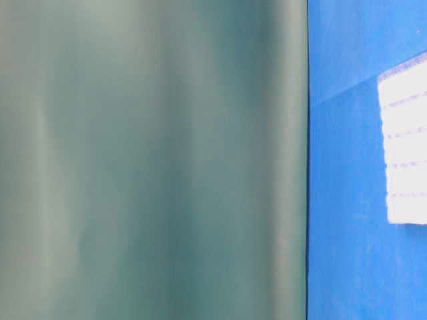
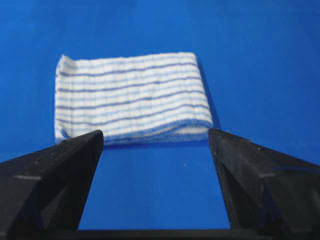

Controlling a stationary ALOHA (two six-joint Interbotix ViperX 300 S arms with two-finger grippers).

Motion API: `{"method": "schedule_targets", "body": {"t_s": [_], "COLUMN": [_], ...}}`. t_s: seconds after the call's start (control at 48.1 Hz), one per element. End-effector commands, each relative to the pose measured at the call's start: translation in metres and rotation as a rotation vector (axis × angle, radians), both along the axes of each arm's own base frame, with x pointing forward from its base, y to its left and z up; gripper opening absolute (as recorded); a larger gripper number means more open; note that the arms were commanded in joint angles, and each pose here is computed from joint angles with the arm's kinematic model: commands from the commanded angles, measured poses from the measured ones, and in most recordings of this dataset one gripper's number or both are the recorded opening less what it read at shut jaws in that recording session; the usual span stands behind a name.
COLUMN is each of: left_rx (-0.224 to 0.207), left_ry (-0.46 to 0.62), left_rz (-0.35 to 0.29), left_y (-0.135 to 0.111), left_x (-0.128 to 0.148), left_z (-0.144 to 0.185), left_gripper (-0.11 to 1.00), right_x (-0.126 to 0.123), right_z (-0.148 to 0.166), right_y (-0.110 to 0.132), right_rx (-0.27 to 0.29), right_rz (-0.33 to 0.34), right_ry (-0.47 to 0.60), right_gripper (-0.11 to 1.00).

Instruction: Fold the blue towel.

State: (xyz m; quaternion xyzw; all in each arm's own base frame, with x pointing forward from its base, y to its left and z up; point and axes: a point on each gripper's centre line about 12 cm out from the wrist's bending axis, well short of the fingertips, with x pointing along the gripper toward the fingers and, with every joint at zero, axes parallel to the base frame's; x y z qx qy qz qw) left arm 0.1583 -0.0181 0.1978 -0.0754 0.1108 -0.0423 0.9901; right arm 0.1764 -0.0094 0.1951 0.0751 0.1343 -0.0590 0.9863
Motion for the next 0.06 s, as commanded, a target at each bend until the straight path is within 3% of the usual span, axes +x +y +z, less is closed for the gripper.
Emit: {"method": "schedule_targets", "body": {"t_s": [0.0, 0.042], "left_rx": [0.005, 0.005], "left_ry": [-0.008, -0.004], "left_rz": [0.006, 0.006], "left_y": [0.0008, 0.0010], "left_x": [0.0008, 0.0004], "left_z": [0.0010, -0.0006], "left_gripper": [0.59, 0.59], "right_x": [0.0024, 0.0025], "right_z": [0.0002, -0.0020], "right_y": [-0.0021, -0.0025], "right_rx": [-0.002, -0.002], "right_rz": [-0.018, -0.021], "right_ry": [-0.001, 0.006], "right_gripper": [0.88, 0.88]}}
